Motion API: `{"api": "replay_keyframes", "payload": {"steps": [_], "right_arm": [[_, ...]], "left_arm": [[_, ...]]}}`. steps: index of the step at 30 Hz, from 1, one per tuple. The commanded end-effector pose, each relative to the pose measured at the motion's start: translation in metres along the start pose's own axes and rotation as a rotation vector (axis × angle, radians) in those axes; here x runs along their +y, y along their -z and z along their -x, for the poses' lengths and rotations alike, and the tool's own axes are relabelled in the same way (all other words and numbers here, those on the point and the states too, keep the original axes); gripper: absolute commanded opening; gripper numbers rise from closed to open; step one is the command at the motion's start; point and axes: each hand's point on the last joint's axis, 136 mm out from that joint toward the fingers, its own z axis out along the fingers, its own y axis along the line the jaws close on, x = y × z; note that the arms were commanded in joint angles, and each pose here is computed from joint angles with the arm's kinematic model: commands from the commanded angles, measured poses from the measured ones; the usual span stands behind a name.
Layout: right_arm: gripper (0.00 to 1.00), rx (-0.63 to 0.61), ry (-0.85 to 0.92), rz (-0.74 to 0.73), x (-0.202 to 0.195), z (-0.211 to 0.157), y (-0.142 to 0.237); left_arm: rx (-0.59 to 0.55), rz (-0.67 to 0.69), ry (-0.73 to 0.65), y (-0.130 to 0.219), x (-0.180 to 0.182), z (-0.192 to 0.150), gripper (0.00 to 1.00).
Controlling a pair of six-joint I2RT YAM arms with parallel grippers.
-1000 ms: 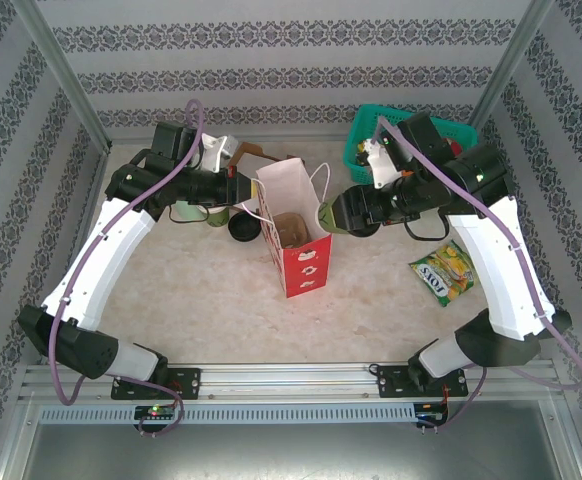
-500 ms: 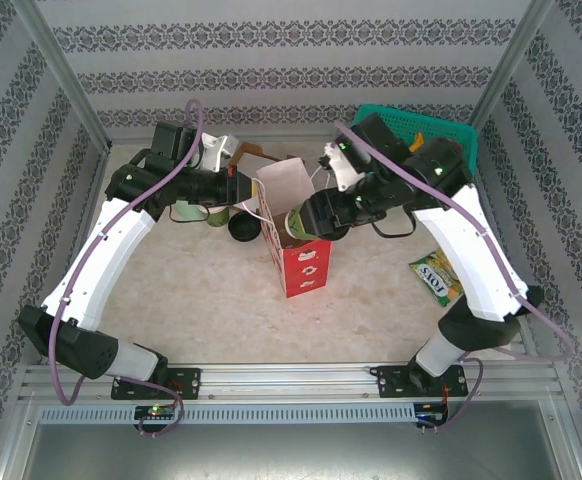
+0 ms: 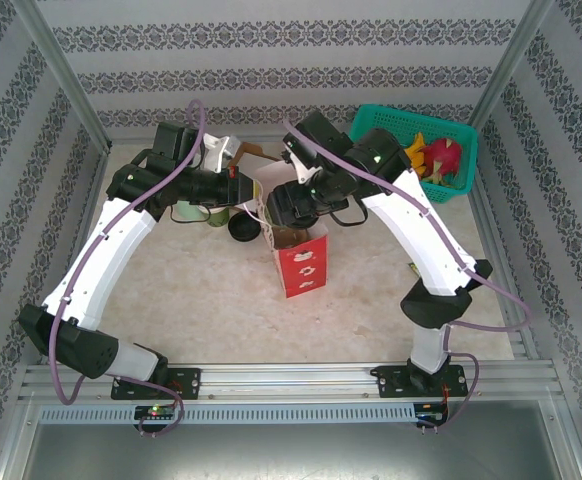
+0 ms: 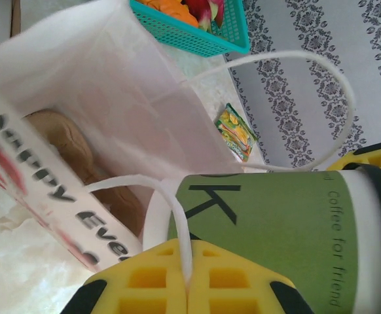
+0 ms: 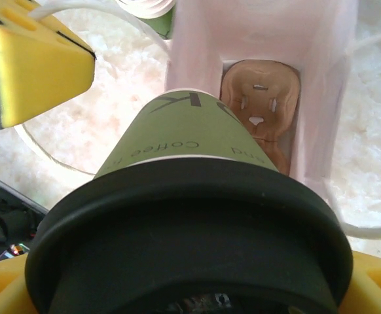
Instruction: Pack the takeout coffee
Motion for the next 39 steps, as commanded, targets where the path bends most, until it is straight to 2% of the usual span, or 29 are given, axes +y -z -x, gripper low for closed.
{"api": "replay_keyframes", "payload": {"steps": [1,5,9,15,21,28,31,35,39], "right_arm": [[0.58,0.105,-0.008,-0.122,-0.019,-0.025,-0.003],[0.58,0.123,-0.005,-0.219,-0.034,-0.027,-0.007],[0.58,0.127,0.003,-0.21,-0.027,-0.027,-0.011],[0.57,0.094,-0.03,-0.268,-0.047,-0.028,0.003],[0.57,0.116,-0.002,-0.199,-0.02,-0.032,-0.005],[0.59,0.117,-0.019,-0.267,-0.029,-0.032,-0.019],[0.59,0.098,-0.027,-0.33,-0.043,-0.031,-0.009],[0.58,0.085,-0.053,-0.272,-0.038,-0.038,0.007],[0.58,0.124,-0.066,-0.203,-0.024,-0.047,-0.01]], "left_arm": [[0.02,-0.013,-0.018,-0.003,-0.004,-0.003,0.0],[0.022,-0.01,-0.02,-0.004,-0.003,-0.004,0.0],[0.02,-0.02,-0.024,-0.004,-0.005,-0.002,0.0],[0.003,0.017,-0.038,0.004,-0.003,-0.004,0.0],[0.006,-0.016,-0.012,-0.003,-0.006,-0.005,0.0],[0.002,-0.018,-0.022,-0.001,-0.009,-0.007,0.0],[-0.004,0.014,-0.023,0.001,-0.004,-0.008,0.0],[0.002,0.021,-0.018,-0.001,-0.001,-0.009,0.0],[-0.008,-0.01,-0.025,-0.001,-0.006,-0.007,0.0]]}}
